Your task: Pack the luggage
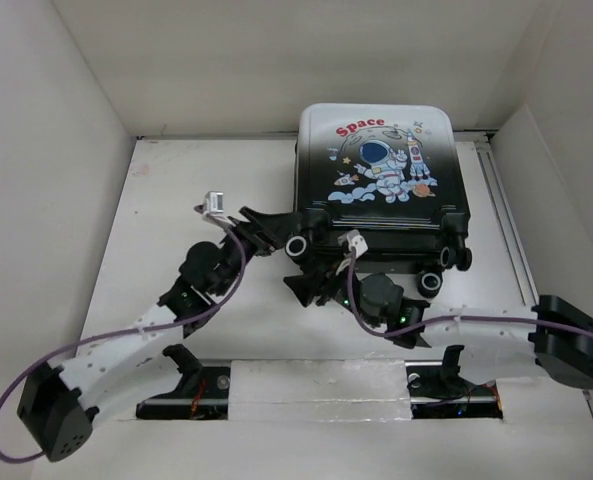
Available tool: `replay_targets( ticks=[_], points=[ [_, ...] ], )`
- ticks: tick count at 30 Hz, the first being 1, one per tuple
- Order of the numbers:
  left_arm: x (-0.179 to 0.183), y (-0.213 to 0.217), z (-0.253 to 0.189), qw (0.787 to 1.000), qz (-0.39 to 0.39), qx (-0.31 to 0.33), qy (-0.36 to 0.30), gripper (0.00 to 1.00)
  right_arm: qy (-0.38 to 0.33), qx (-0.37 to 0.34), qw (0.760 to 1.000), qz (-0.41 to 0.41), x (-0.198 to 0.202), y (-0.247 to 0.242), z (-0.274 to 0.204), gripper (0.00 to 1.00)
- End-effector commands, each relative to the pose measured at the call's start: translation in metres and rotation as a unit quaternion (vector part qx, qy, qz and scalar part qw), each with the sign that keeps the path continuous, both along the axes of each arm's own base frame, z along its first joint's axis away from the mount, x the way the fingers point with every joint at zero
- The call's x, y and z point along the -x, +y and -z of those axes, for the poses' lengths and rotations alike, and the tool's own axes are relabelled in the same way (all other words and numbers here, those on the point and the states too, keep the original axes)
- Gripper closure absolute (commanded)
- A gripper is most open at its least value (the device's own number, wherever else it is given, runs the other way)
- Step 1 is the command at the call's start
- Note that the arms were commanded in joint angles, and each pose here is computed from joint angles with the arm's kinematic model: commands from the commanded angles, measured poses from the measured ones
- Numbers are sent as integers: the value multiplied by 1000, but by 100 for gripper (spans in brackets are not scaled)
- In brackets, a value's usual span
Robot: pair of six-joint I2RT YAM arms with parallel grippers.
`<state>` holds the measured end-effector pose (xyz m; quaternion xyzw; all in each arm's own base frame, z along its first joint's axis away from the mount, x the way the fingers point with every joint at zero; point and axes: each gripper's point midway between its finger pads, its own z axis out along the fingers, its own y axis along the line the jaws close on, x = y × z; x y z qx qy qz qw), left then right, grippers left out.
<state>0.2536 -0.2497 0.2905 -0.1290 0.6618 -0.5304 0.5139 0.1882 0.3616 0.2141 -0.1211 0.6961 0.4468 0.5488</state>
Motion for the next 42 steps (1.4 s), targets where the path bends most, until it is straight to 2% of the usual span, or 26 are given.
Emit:
replay_targets(
  ticks=[1, 5, 7, 9, 10, 11, 13, 15, 17, 19, 21, 22, 25, 26, 33, 36, 42],
  points=[
    [-3, 36, -32, 996, -77, -7, -39, 22, 56, 126, 990, 22, 10, -35, 61, 31],
    [1, 59, 8, 993, -111, -43, -8, 28, 64, 154, 985, 32, 13, -53, 66, 30],
    [4, 62, 38, 992, -110, -66, 12, 48, 65, 158, 985, 37, 13, -57, 57, 28],
    [9, 62, 64, 990, -100, -92, 35, 59, 53, 158, 985, 40, 11, -59, 44, 24],
    [13, 59, 76, 990, -85, -99, 46, 70, 52, 171, 983, 44, 11, -63, 43, 24],
    [17, 57, 102, 988, -73, -118, 65, 74, 44, 163, 984, 50, 8, -63, 28, 24],
    [22, 51, 118, 989, -51, -119, 74, 79, 29, 167, 984, 53, 7, -68, 14, 23],
    [42, 33, 147, 988, 4, -131, 82, 79, 16, 158, 986, 61, 1, -71, -6, 23],
    [46, 26, 149, 990, -1, -125, 67, 74, 4, 148, 987, 70, -5, -77, -22, 23],
    [56, 7, 158, 986, 11, -156, 65, 72, -7, 144, 987, 75, -12, -83, -33, 23],
    [51, -5, 145, 984, -5, -168, 50, 69, -6, 135, 988, 78, -20, -86, -42, 23],
    [49, -12, 155, 980, 1, -190, 54, 67, -9, 139, 987, 77, -22, -87, -42, 23],
    [37, -24, 152, 979, -10, -198, 36, 67, -1, 146, 986, 78, -30, -86, -36, 22],
    [31, -29, 141, 983, -17, -183, 21, 66, 2, 152, 985, 78, -31, -85, -32, 22],
    [-1, -43, 131, 977, -75, -201, -18, 63, -9, 129, 990, 63, -28, -79, -37, 22],
    [-13, -42, 138, 969, -98, -223, -24, 63, -8, 128, 990, 58, -28, -78, -34, 22],
    [-27, -34, 132, 961, -148, -228, -44, 62, -11, 121, 991, 53, -27, -78, -34, 22]
  ],
)
